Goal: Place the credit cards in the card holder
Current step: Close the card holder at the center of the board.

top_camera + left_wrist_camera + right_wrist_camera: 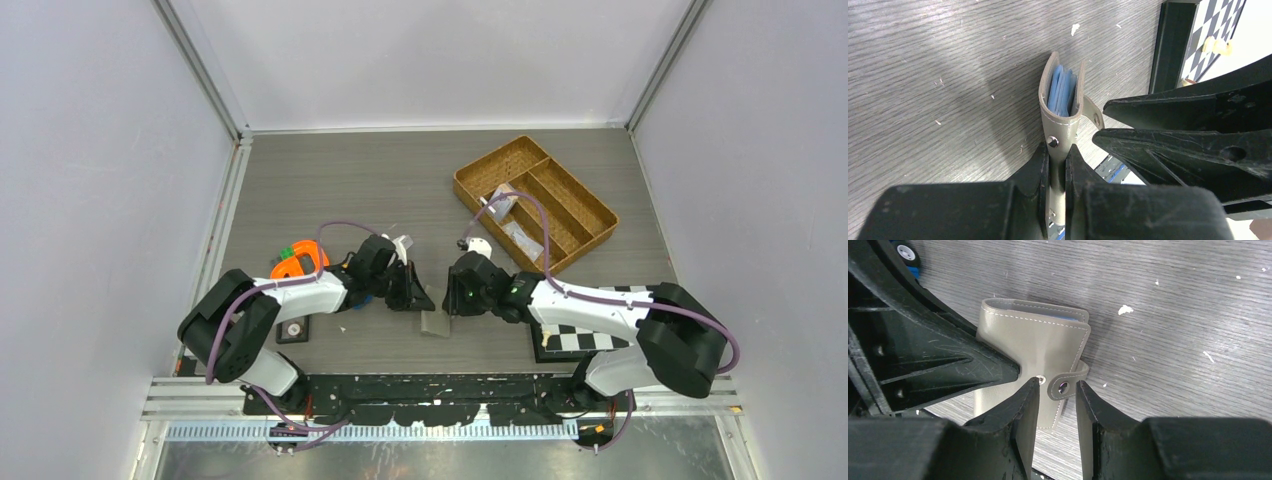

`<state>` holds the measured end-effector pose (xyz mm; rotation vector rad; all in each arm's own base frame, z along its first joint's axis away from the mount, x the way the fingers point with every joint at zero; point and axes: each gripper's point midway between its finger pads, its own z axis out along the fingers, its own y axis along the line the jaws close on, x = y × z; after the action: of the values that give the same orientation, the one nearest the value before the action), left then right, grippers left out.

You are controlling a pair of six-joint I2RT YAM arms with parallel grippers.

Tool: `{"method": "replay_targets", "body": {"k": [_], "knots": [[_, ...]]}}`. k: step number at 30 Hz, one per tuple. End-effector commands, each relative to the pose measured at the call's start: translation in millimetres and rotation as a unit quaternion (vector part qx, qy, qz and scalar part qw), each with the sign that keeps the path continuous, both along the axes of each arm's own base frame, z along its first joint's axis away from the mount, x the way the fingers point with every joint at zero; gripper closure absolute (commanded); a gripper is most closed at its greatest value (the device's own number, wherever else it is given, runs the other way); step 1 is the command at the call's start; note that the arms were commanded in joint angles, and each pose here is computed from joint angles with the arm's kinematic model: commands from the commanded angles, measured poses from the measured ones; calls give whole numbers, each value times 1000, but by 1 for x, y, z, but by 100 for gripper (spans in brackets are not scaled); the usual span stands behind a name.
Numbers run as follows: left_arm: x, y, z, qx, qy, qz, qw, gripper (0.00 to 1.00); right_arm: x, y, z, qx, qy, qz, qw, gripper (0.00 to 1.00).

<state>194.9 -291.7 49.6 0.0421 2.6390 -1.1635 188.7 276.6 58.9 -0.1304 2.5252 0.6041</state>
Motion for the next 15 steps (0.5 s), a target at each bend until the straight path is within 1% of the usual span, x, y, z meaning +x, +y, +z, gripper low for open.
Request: {"method": "replay_targets", "body": {"k": [1, 9, 15], "knots": [[4, 9, -9, 33, -14, 5, 999, 100, 11, 7, 11, -2, -23, -3, 1000, 64], [3, 10, -9, 34, -12, 4, 999, 100, 10, 5, 12, -3, -22, -5, 1000, 82], [4, 9, -8, 32, -13, 4, 999, 100, 9, 1, 13, -3, -24, -11, 1000, 91]]}}
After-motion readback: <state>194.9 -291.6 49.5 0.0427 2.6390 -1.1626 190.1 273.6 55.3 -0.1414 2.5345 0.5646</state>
